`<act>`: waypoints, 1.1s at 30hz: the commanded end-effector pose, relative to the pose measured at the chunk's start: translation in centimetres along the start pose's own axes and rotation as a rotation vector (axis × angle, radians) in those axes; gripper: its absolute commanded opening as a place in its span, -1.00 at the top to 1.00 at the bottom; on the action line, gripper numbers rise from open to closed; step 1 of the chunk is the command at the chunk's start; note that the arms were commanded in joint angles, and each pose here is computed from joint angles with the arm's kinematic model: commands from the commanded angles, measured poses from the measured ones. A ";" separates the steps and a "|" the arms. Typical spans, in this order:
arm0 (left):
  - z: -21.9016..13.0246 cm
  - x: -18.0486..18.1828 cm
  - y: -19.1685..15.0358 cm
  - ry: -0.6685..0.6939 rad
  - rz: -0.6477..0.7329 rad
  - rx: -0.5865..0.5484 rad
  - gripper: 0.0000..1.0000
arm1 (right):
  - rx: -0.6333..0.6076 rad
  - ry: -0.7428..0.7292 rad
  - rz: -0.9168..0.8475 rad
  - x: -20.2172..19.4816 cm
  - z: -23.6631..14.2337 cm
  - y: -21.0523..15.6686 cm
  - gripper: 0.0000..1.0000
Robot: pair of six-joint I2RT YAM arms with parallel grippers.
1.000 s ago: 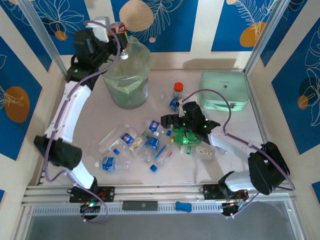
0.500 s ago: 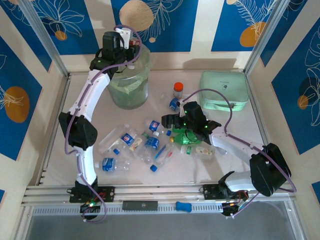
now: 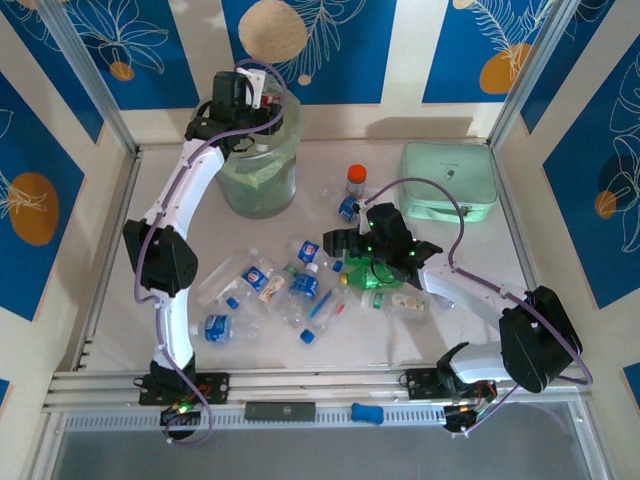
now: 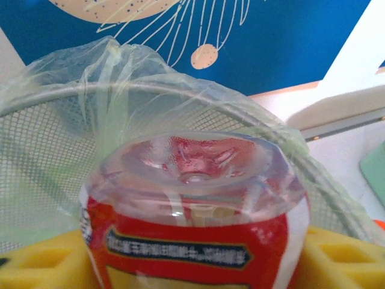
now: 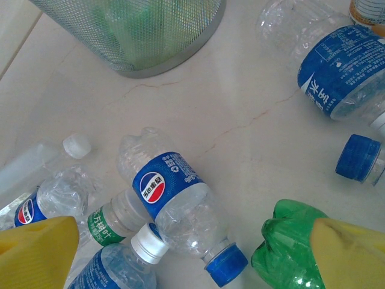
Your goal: Put the plastic bottles in the bin
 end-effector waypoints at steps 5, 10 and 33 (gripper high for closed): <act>-2.8 0.0 2.2 0.003 -0.007 -0.050 -0.96 | -0.022 -0.008 0.000 0.1 -0.6 0.6 -0.98; -5.7 -0.6 3.4 -0.026 -0.036 -0.106 -0.99 | -0.020 -0.043 0.007 -0.4 -0.9 0.8 -0.98; -17.6 -7.0 -12.1 -0.288 -0.406 -0.212 -0.99 | 0.312 -0.205 -0.231 -4.7 1.6 5.5 -0.98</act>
Point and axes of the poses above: each hand's point on the last joint's axis, 136 mm out from that joint toward the fingers, its own z axis out along the fingers, its own x axis along the line the jaws close on, y = z × x, the point moved 1 cm from there along -z, back along the fingers, and after that the axes turned 9 degrees about z, right-handed, at the moved point
